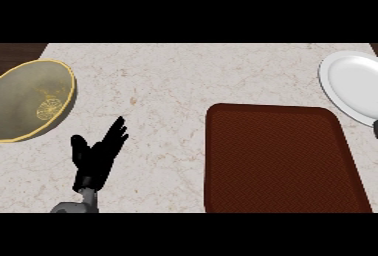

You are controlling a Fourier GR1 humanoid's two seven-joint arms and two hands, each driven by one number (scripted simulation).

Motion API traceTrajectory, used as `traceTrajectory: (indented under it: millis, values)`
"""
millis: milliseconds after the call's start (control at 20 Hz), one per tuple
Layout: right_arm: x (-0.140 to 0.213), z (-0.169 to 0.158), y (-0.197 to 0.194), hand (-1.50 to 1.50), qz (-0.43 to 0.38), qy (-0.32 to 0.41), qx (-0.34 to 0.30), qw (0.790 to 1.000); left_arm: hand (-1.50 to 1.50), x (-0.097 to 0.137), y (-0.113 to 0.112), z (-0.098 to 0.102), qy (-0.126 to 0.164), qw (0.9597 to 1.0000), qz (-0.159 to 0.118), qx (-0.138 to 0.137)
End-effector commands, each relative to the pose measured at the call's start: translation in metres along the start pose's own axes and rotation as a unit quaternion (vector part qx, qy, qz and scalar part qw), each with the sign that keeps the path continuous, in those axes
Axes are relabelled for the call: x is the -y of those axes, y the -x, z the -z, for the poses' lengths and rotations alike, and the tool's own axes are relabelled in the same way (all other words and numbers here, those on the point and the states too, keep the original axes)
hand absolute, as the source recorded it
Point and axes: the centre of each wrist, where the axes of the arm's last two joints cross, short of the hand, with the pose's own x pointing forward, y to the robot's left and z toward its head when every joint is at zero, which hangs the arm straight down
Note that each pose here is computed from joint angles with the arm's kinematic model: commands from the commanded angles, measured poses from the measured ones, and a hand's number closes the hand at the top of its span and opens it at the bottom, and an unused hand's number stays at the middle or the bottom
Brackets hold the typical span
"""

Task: Pick the tomato from the tray and place it in the plate

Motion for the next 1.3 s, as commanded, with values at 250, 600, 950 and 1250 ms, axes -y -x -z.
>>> traceTrajectory:
  millis: [250, 600, 950, 1250]
  values:
    - [0.009, 0.006, -0.017, -1.5, 0.151, 0.088, 0.023, 0.984, 0.0, -0.008, 0.007, -0.002, -0.01, 0.9998, -0.001, -0.015]
    - [0.002, -0.039, -0.007, -1.5, 0.201, 0.043, 0.001, 0.979, 0.0, 0.003, 0.015, -0.006, -0.02, 0.9995, -0.01, -0.022]
    - [0.019, -0.077, 0.016, -1.5, 0.258, -0.073, 0.043, 0.962, 0.0, -0.013, 0.011, -0.005, -0.034, 0.999, -0.004, -0.028]
    - [0.019, -0.11, 0.063, -1.5, 0.241, -0.099, 0.047, 0.964, 0.0, -0.016, 0.014, -0.025, -0.031, 0.9992, 0.0, -0.027]
